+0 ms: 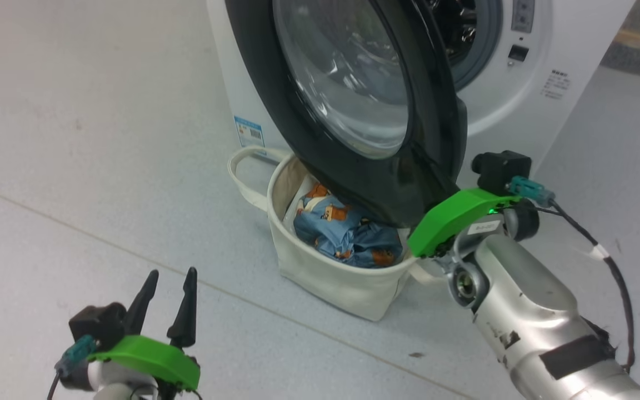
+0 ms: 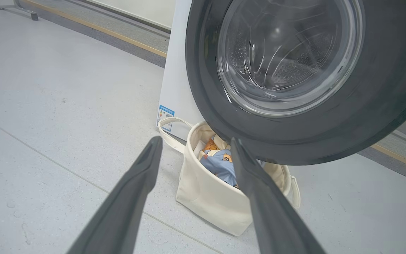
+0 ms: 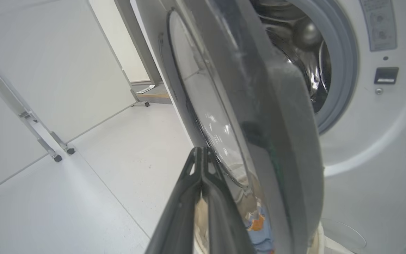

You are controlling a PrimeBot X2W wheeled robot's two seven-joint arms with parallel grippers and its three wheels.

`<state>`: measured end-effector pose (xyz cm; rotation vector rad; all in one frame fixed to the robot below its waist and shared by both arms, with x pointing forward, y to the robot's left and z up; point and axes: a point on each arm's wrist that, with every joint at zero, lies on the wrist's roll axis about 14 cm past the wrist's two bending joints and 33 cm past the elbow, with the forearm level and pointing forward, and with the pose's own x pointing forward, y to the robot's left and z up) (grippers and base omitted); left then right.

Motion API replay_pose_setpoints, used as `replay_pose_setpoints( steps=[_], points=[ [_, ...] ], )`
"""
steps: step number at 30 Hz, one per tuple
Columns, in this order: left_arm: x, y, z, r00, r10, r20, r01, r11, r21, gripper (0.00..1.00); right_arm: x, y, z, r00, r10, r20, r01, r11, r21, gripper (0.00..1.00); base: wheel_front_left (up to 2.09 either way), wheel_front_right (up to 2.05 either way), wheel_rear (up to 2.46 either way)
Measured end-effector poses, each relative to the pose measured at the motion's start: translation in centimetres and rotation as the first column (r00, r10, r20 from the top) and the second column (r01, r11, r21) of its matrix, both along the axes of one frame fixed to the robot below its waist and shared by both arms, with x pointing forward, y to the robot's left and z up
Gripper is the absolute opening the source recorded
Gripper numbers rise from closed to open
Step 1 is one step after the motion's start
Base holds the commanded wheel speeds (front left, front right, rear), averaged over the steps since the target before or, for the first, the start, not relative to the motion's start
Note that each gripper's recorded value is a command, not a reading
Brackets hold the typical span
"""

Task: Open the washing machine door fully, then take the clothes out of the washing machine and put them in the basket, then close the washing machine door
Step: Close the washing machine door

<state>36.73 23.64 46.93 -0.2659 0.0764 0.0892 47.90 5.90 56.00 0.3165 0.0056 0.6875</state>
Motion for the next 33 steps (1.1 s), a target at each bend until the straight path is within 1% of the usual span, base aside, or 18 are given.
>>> replay_pose_setpoints(
  steps=[3, 7, 10, 14, 17, 21, 22, 27, 33],
  points=[
    [0.5, -0.3, -0.3, 1.000, -0.006, -0.007, 0.006, 1.000, -0.005, 1.00, 1.2, -1.3, -1.5, 0.998, -0.051, -0.047, 0.051, 0.999, 0.004, 0.00, 0.00, 0.00, 0.00],
    [1.3, -0.2, -0.5, 1.000, 0.000, -0.011, 0.000, 1.000, -0.012, 1.00, 2.7, -2.8, -2.7, 0.992, -0.106, -0.072, 0.106, 0.994, -0.004, 0.00, 0.00, 0.00, 0.00],
    [1.5, -0.1, -1.3, 0.999, 0.003, -0.034, -0.003, 1.000, -0.002, 1.00, 4.2, -4.3, -2.6, 0.984, -0.159, -0.076, 0.159, 0.987, 0.003, 0.00, 0.00, 0.00, 0.00],
    [2.6, -0.7, -2.1, 0.999, -0.012, -0.050, 0.011, 1.000, -0.016, 1.00, 6.7, -6.3, -2.4, 0.970, -0.229, -0.081, 0.231, 0.973, 0.020, 0.00, 0.00, 0.00, 0.00],
    [3.4, -0.7, -2.6, 0.998, -0.015, -0.064, 0.014, 1.000, -0.009, 1.00, 8.3, -7.2, -2.3, 0.963, -0.261, -0.071, 0.263, 0.964, 0.022, 0.00, 0.00, 0.00, 0.00],
    [4.6, -0.9, -3.0, 0.998, -0.018, -0.068, 0.017, 1.000, -0.018, 1.00, 10.5, -8.0, -2.3, 0.953, -0.298, -0.056, 0.299, 0.954, 0.015, 0.00, 0.00, 0.00, 0.00],
    [4.6, -0.9, -3.0, 0.998, -0.018, -0.068, 0.017, 1.000, -0.018, 1.00, 10.5, -8.0, -2.3, 0.953, -0.298, -0.056, 0.299, 0.954, 0.015, 0.00, 0.00, 0.00, 0.00],
    [5.8, -0.8, -4.2, 0.996, -0.018, -0.093, 0.017, 1.000, -0.018, 1.00, 13.4, -8.5, -2.6, 0.944, -0.326, -0.051, 0.327, 0.945, 0.008, 0.00, 0.00, 0.00, 0.00],
    [7.1, 0.3, -5.8, 0.992, 0.005, -0.124, -0.006, 1.000, -0.007, 1.00, 16.3, -8.2, -3.7, 0.944, -0.328, -0.036, 0.326, 0.944, -0.039, 0.00, 0.00, 0.00, 0.00]
  ],
)
